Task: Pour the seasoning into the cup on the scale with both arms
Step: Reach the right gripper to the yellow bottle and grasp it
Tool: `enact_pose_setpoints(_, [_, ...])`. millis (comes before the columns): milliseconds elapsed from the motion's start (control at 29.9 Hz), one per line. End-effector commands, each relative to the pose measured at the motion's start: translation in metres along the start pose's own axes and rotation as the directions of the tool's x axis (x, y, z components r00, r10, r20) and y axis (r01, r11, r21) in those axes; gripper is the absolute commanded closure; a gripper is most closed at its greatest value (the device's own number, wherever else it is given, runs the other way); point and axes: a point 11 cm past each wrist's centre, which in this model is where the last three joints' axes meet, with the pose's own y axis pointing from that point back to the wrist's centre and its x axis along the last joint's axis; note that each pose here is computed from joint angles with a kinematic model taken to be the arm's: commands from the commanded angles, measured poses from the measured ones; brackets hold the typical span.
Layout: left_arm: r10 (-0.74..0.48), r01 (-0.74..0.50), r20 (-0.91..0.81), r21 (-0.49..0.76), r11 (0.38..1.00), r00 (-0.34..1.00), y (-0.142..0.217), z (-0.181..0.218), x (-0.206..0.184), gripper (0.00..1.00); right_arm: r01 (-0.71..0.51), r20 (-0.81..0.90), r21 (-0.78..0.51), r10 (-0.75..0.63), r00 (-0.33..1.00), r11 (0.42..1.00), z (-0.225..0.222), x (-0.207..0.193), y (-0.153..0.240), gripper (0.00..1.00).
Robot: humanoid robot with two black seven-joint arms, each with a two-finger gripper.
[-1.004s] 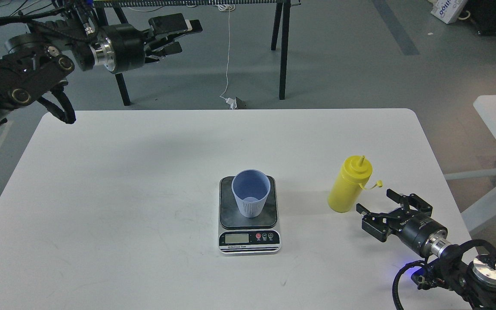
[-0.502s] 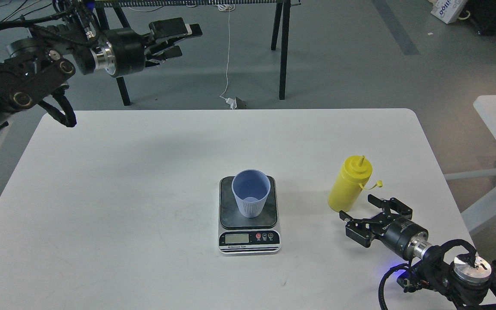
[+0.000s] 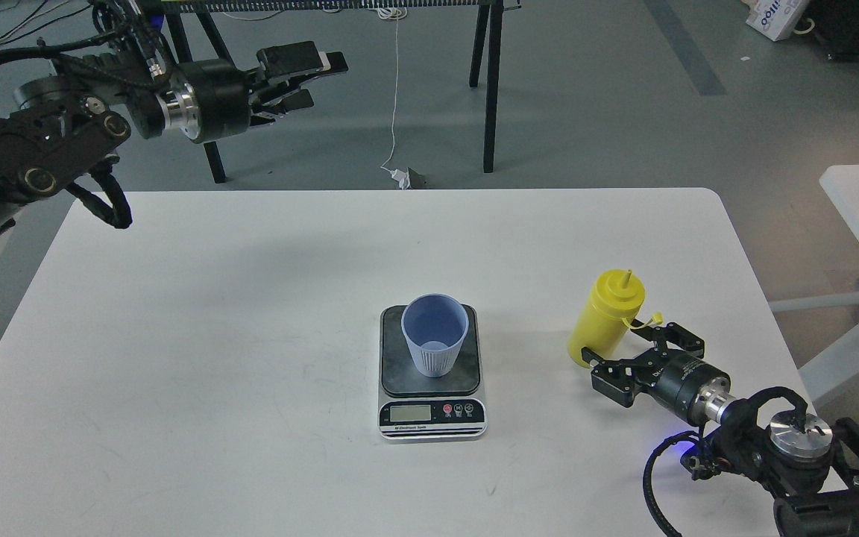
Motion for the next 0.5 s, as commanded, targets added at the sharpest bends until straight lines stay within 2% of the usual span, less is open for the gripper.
enact_pose_setpoints(0, [0.0, 0.0, -0.001, 0.002, 1.0, 1.0, 0.001, -0.001, 0.0, 0.01, 0.0, 0.002, -0.005, 0.0, 1.0, 1.0, 0.002, -0.002, -0.006, 0.02])
enact_pose_setpoints(134, [0.011, -0.011, -0.002, 0.016, 1.0, 1.0, 0.008, -0.006, 0.003, 0.01, 0.002, -0.016, -0.011, -0.002, 1.0, 1.0, 0.003, -0.007, -0.012, 0.07])
enact_pose_setpoints(167, [0.013, -0.013, -0.002, 0.016, 1.0, 1.0, 0.008, -0.006, 0.004, 0.01, 0.005, -0.019, -0.011, -0.005, 1.0, 1.0, 0.004, -0.008, -0.012, 0.12])
enact_pose_setpoints(234, [0.013, -0.013, -0.002, 0.016, 1.0, 1.0, 0.008, -0.006, 0.004, 0.01, 0.007, -0.021, -0.014, -0.007, 1.0, 1.0, 0.005, -0.009, -0.013, 0.31])
enact_pose_setpoints(301, [0.015, -0.015, -0.002, 0.017, 1.0, 1.0, 0.009, -0.007, 0.005, 0.01, 0.006, -0.025, -0.013, -0.006, 1.0, 1.0, 0.004, -0.008, -0.012, 0.75])
enact_pose_setpoints(335, [0.015, -0.015, -0.002, 0.017, 1.0, 1.0, 0.009, -0.007, 0.005, 0.01, 0.001, -0.033, -0.015, -0.001, 0.999, 1.0, 0.004, -0.007, -0.012, 0.9])
enact_pose_setpoints(368, [0.016, -0.016, -0.002, 0.018, 1.0, 1.0, 0.01, -0.007, 0.005, 0.01, -0.011, -0.054, -0.022, 0.01, 0.999, 1.0, 0.005, -0.006, -0.012, 0.97])
enact_pose_setpoints(469, [0.015, -0.015, -0.003, 0.019, 1.0, 1.0, 0.01, -0.008, 0.005, 0.01, -0.037, -0.099, -0.054, 0.031, 0.995, 0.998, 0.014, -0.003, -0.014, 0.99])
